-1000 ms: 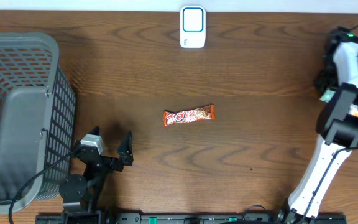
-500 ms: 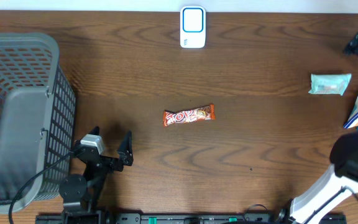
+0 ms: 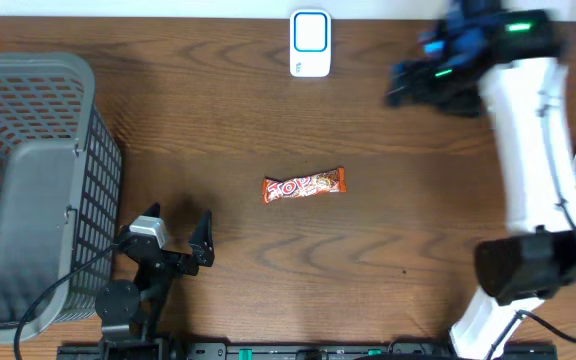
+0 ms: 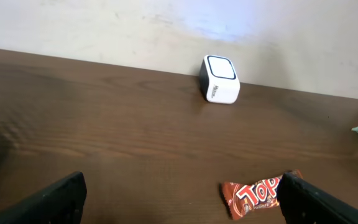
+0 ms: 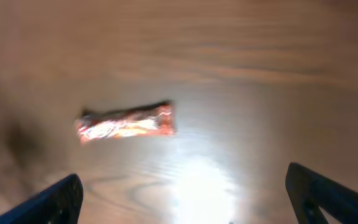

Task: Scan the item barcode
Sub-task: 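Move the right gripper to the red Topp chocolate bar and grasp it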

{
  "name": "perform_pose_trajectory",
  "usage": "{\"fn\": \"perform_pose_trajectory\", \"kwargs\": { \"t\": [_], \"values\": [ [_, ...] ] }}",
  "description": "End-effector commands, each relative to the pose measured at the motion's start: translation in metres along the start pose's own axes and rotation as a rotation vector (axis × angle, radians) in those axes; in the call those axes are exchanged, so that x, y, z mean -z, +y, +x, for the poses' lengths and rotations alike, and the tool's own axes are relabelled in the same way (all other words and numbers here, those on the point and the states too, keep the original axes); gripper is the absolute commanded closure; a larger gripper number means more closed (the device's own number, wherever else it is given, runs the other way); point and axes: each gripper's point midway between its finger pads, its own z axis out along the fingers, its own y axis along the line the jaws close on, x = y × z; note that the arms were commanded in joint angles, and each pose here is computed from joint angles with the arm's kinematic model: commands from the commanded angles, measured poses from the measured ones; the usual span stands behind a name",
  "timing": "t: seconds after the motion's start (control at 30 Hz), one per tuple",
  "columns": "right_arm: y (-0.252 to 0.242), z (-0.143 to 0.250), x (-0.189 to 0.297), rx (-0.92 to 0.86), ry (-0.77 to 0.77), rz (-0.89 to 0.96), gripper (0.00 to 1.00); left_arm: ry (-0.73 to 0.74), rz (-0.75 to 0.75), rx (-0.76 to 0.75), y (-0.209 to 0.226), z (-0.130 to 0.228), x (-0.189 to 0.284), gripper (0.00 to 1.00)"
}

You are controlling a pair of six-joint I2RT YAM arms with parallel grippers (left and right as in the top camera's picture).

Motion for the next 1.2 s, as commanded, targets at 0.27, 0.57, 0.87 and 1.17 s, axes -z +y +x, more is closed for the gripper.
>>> {"fn": "perform_pose_trajectory", "kwargs": {
  "t": [0.27, 0.57, 0.87, 1.17],
  "values": [
    [0.099, 0.084, -0.145, 0.104, 0.136, 0.214, 0.05, 0.038, -0.002, 0.021, 0.002, 0.013, -0.001, 0.02],
    [0.152, 0.088, -0.159, 0.214, -0.17, 0.399, 0.06, 0.038, -0.002, 0.021, 0.002, 0.013, -0.001, 0.02],
    [0.15, 0.108, -0.212, 0.26, -0.156, 0.501, 0.11, 0.038, -0.002, 0.021, 0.002, 0.013, -0.001, 0.02],
    [0.137, 0.097, -0.227, 0.15, -0.148, 0.485, 0.15, 0.038, -0.002, 0.021, 0.002, 0.013, -0.001, 0.02]
  ]
}}
